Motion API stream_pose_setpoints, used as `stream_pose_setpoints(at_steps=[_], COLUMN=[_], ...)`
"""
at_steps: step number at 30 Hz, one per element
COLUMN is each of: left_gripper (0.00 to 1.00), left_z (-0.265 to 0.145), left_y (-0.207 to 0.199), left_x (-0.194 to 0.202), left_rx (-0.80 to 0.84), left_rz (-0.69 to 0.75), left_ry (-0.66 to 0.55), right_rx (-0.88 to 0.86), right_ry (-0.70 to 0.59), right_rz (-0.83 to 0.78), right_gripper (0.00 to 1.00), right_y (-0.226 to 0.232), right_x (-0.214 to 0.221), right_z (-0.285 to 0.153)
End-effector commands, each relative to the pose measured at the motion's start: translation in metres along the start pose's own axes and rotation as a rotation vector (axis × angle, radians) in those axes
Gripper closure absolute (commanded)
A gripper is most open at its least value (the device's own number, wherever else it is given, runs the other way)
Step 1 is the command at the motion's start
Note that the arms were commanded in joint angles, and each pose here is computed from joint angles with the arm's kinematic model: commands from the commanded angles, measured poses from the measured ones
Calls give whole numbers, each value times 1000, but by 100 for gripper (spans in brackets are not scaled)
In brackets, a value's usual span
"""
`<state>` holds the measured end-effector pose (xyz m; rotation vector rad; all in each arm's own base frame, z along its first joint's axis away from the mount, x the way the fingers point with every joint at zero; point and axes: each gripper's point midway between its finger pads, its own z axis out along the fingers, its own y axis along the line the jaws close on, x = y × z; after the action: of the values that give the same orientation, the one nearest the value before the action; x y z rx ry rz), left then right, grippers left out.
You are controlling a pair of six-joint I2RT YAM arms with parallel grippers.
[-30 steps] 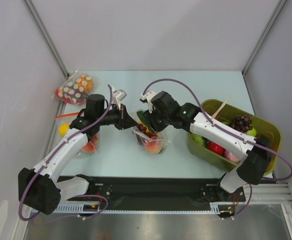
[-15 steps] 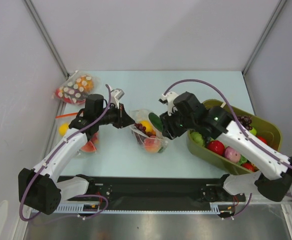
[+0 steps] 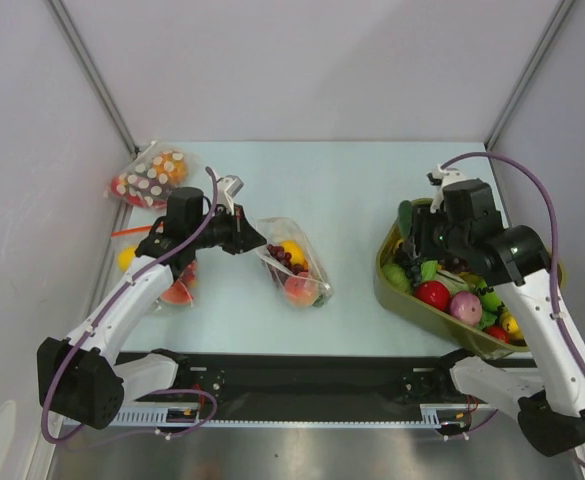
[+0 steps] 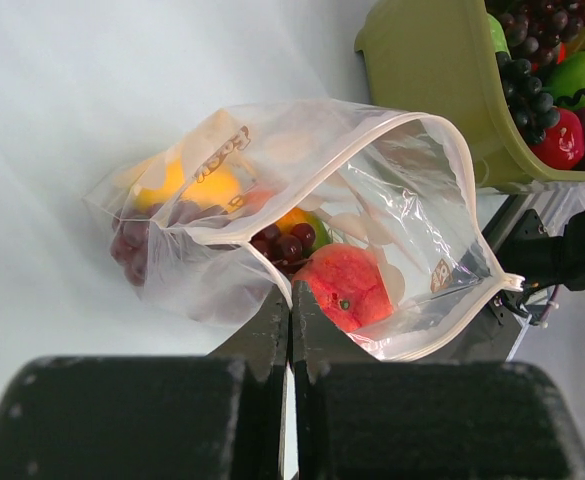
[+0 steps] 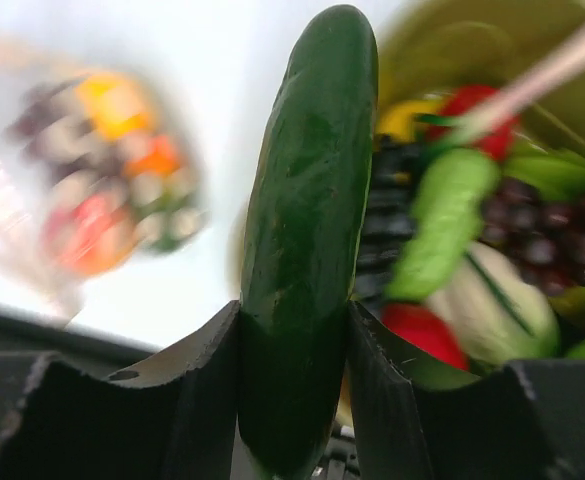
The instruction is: Open the zip-top bag and remove the fake food
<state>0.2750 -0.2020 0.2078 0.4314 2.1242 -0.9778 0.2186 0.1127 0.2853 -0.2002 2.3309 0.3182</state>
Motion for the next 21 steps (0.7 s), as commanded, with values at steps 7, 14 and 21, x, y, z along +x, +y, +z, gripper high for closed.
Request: stream_pose_setpoints(at_steps=[7, 14, 21], left_gripper=[100, 100, 100], left_z=[-5, -5, -5], left_y=[-6, -7, -7], left_x=[-8, -8, -8], left_rx=[18, 25, 24], left_rz=[7, 7, 8], left_ry=[-28, -26, -28], right_rx=[113, 77, 60], right_ry=[-86, -95, -44], right_rz=[212, 236, 250], right_gripper=[68, 67, 67], right_y=[-70, -72, -70], right_x=[-18, -25, -11], right_z=[36, 52, 65])
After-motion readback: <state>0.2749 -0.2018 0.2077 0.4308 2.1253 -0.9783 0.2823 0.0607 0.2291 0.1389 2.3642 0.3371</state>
